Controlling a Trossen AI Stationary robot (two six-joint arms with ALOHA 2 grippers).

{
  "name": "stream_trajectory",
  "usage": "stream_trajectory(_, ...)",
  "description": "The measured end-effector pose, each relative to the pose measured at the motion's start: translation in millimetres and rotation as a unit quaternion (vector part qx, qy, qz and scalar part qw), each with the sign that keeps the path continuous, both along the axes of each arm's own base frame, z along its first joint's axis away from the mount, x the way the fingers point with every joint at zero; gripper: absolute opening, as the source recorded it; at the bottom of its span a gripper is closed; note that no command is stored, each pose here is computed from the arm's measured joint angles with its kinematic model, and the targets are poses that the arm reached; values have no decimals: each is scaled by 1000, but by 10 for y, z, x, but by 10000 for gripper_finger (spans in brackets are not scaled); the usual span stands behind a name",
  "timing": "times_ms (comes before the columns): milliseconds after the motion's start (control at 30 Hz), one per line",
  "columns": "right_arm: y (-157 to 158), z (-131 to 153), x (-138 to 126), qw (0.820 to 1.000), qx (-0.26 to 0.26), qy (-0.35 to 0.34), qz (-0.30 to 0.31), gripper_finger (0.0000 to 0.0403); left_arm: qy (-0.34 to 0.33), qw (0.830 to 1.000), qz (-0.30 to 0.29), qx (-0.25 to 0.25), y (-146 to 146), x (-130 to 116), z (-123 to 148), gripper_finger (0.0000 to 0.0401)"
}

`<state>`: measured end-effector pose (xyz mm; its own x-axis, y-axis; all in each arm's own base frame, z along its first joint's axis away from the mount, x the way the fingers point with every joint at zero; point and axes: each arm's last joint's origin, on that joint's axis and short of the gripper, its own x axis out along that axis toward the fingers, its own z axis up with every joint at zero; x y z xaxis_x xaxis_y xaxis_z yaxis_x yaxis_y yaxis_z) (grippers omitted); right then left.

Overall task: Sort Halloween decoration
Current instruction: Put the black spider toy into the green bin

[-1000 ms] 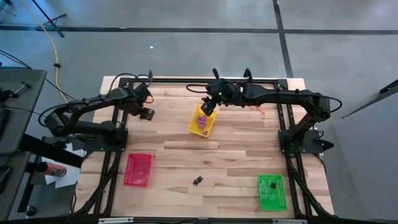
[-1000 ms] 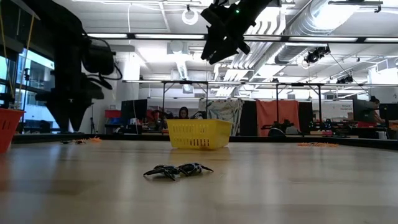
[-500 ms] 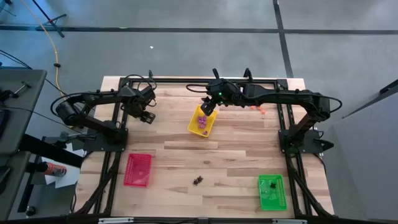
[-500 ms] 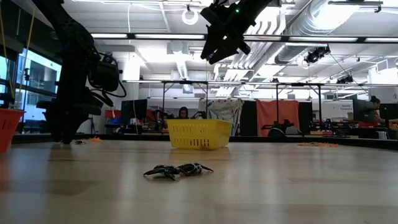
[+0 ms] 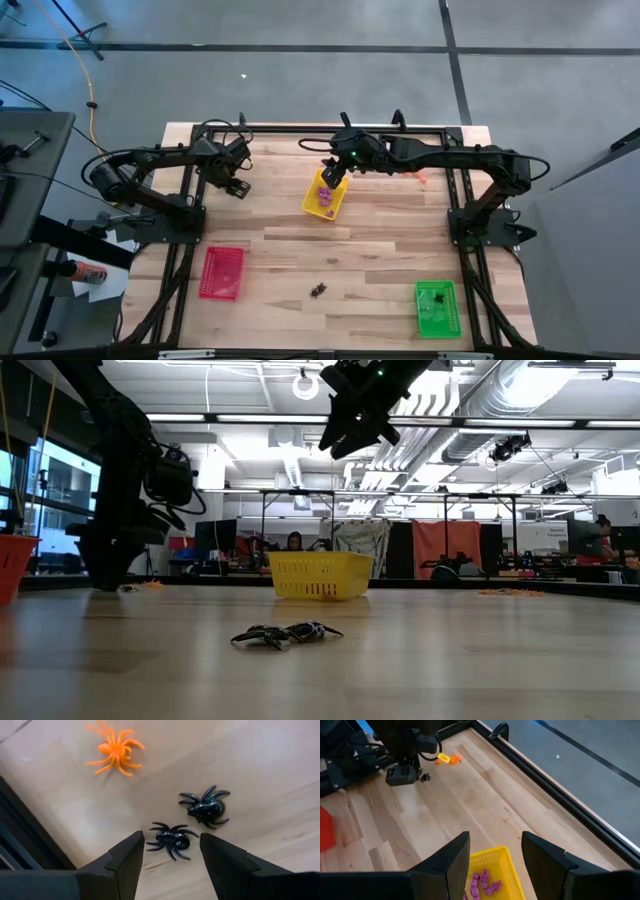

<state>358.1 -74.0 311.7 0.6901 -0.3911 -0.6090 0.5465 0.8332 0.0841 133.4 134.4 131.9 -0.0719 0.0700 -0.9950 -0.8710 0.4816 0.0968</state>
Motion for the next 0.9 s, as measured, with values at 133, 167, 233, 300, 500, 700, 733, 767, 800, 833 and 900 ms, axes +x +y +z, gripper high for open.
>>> stream_trajectory(133, 5, 3, 3, 1000, 1, -2, 2, 173, -6, 1000, 0, 3, 8, 9, 1, 195)
stream_trajectory(167, 5, 2, 3, 1000, 1, -2, 3, 173, -7, 1000, 1, 4, 10, 12, 1, 195)
stream_trajectory(233, 5, 3, 4, 1000, 2, -2, 3, 173, -9, 1000, 1, 4, 13, 15, 0, 195)
stream_trajectory(300, 6, 2, 4, 1000, 3, -2, 4, 173, -10, 1000, 2, 4, 14, 16, 1, 195)
stream_trajectory(500, 70, 2, 16, 1000, 2, -2, 15, 173, -12, 1000, 12, 1, 11, 17, 2, 174)
stream_trajectory(700, 162, 1, 31, 1000, 1, 0, 29, 173, -15, 1000, 16, -3, 7, 19, 3, 120)
stream_trajectory(733, 174, 1, 33, 1000, 1, 0, 31, 173, -14, 1000, 16, -4, 6, 18, 4, 111)
stream_trajectory(767, 183, 0, 34, 999, 1, 0, 32, 173, -15, 1000, 16, -5, 6, 18, 6, 103)
stream_trajectory(800, 193, 0, 36, 999, 1, 1, 33, 173, -15, 1000, 16, -7, 3, 17, 5, 96)
stream_trajectory(833, 201, 0, 37, 999, 1, 1, 34, 173, -19, 1000, 17, -7, 6, 23, 4, 90)
stream_trajectory(900, 202, -1, 37, 999, 1, 1, 34, 173, -22, 1000, 18, -12, 2, 21, 4, 82)
